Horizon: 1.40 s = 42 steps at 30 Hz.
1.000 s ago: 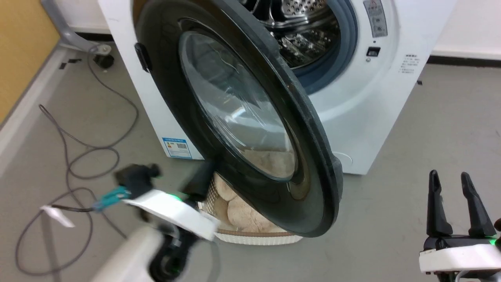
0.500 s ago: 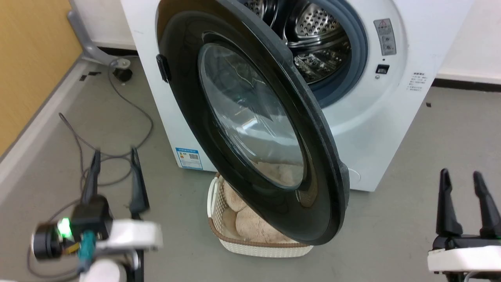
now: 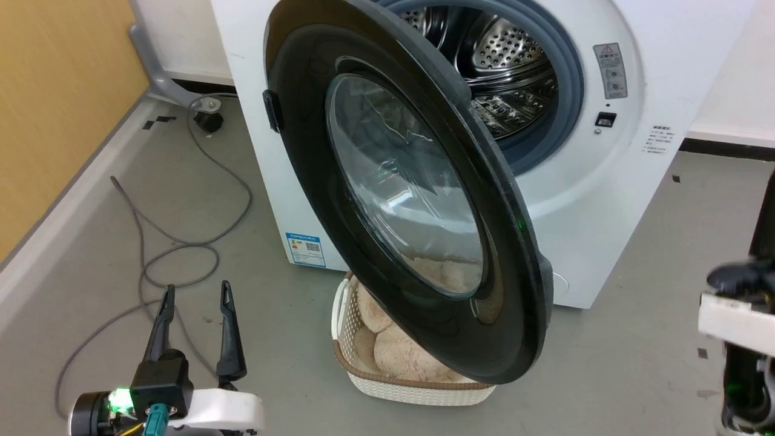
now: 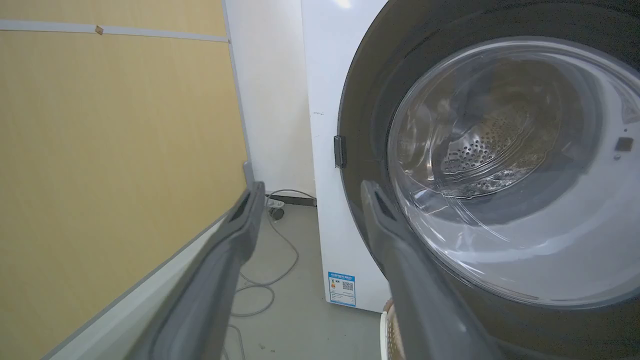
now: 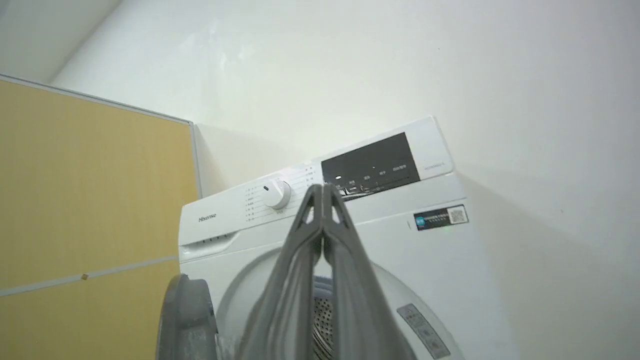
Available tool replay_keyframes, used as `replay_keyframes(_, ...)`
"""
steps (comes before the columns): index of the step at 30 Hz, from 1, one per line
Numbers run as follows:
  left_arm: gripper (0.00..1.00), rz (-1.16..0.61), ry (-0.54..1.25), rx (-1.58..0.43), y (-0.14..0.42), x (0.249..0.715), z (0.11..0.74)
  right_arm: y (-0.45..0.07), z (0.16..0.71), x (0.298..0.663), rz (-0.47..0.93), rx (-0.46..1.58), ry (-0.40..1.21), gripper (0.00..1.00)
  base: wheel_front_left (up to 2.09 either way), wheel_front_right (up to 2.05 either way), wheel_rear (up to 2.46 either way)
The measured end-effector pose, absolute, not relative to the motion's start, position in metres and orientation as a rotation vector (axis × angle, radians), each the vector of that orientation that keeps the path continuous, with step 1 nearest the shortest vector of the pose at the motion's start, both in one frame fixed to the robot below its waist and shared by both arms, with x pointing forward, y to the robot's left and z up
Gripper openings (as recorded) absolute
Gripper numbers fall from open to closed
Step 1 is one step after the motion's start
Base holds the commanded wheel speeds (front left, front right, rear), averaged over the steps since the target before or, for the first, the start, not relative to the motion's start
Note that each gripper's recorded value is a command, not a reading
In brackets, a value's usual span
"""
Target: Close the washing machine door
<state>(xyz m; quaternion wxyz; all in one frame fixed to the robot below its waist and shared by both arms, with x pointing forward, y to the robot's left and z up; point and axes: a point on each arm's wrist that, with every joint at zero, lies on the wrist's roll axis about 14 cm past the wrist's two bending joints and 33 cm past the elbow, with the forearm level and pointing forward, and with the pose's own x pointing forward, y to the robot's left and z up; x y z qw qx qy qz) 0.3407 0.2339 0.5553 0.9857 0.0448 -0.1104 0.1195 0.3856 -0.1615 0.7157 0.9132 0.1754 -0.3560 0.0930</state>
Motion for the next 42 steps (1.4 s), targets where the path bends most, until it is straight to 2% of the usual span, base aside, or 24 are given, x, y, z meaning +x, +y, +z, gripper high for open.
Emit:
replay_keyframes(1,1.00,0.251,-0.220,0.087,0.236,0.340,0.555,-0.148,0.740,0.377,0.262,0.422,-0.805,0.00,0.00,0.00,0.00)
replay_keyframes(4,1.00,0.258,-0.216,0.087,0.237,0.339,0.553,-0.120,0.765,0.360,0.392,0.505,-0.870,0.00,0.00,0.00,0.00)
replay_keyframes(10,1.00,0.267,-0.201,0.088,0.240,0.335,0.548,-0.056,0.779,0.326,0.662,0.536,-0.878,0.00,0.00,0.00,0.00)
replay_keyframes(15,1.00,0.274,-0.201,0.093,0.242,0.334,0.548,-0.011,0.761,0.304,0.847,0.472,-0.795,0.00,0.00,0.00,0.00)
replay_keyframes(20,1.00,0.270,-0.205,0.101,0.241,0.334,0.549,0.027,0.709,0.296,0.975,0.306,-0.639,0.00,0.00,0.00,0.00)
replay_keyframes(24,1.00,0.272,-0.206,0.099,0.240,0.335,0.549,0.042,0.658,0.296,1.012,0.213,-0.489,0.00,0.00,0.00,0.00)
replay_keyframes(29,1.00,0.266,-0.205,0.101,0.238,0.336,0.548,0.039,0.599,0.305,0.983,0.116,-0.323,0.00,0.00,0.00,0.00)
replay_keyframes(35,1.00,0.251,-0.196,0.104,0.233,0.339,0.546,0.011,0.557,0.328,0.860,0.075,-0.196,0.00,0.00,0.00,0.00)
replay_keyframes(42,1.00,0.234,-0.177,0.092,0.225,0.345,0.539,-0.029,0.529,0.361,0.712,-0.009,-0.126,0.00,0.00,0.00,0.00)
